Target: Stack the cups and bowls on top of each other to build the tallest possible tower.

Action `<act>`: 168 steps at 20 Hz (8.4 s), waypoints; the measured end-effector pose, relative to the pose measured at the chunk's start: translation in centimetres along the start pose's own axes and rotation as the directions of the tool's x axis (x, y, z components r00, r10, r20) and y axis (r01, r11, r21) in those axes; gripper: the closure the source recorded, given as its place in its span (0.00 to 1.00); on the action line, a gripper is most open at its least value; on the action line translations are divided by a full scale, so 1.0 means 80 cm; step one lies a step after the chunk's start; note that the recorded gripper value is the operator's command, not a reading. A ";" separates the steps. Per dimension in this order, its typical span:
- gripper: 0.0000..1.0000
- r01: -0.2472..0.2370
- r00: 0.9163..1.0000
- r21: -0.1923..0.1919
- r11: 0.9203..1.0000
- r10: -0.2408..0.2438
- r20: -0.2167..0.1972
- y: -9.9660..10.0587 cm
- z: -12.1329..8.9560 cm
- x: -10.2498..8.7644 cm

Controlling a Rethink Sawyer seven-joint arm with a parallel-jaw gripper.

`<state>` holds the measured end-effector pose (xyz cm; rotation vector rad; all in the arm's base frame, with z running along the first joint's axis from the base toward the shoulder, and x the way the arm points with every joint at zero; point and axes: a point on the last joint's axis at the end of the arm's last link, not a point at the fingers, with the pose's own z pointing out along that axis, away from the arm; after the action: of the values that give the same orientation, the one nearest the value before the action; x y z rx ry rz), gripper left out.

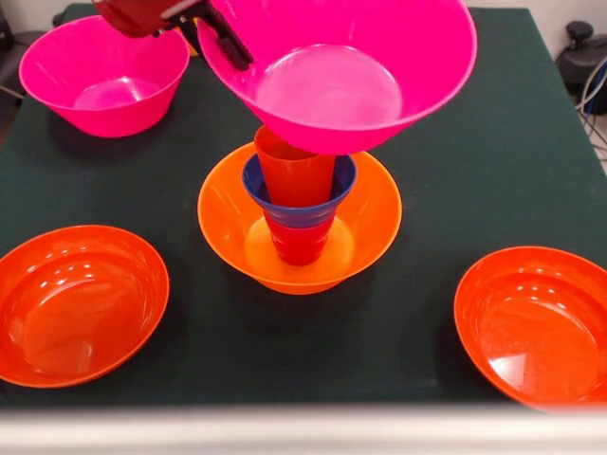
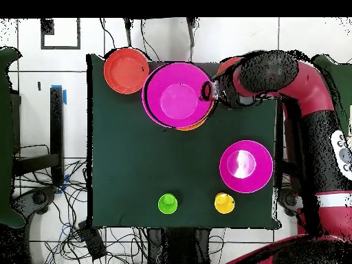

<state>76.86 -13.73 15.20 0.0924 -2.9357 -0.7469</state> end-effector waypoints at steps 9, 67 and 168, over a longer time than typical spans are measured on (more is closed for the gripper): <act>1.00 -0.034 0.998 -0.079 0.996 0.030 -0.059 -0.020 0.028 -0.012; 1.00 0.211 0.978 0.027 0.977 -0.210 -0.009 -0.055 -0.013 -0.004; 1.00 0.221 0.974 0.047 0.974 -0.223 0.028 -0.061 0.023 0.006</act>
<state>76.35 -17.21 11.28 0.4229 -3.0067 -0.7174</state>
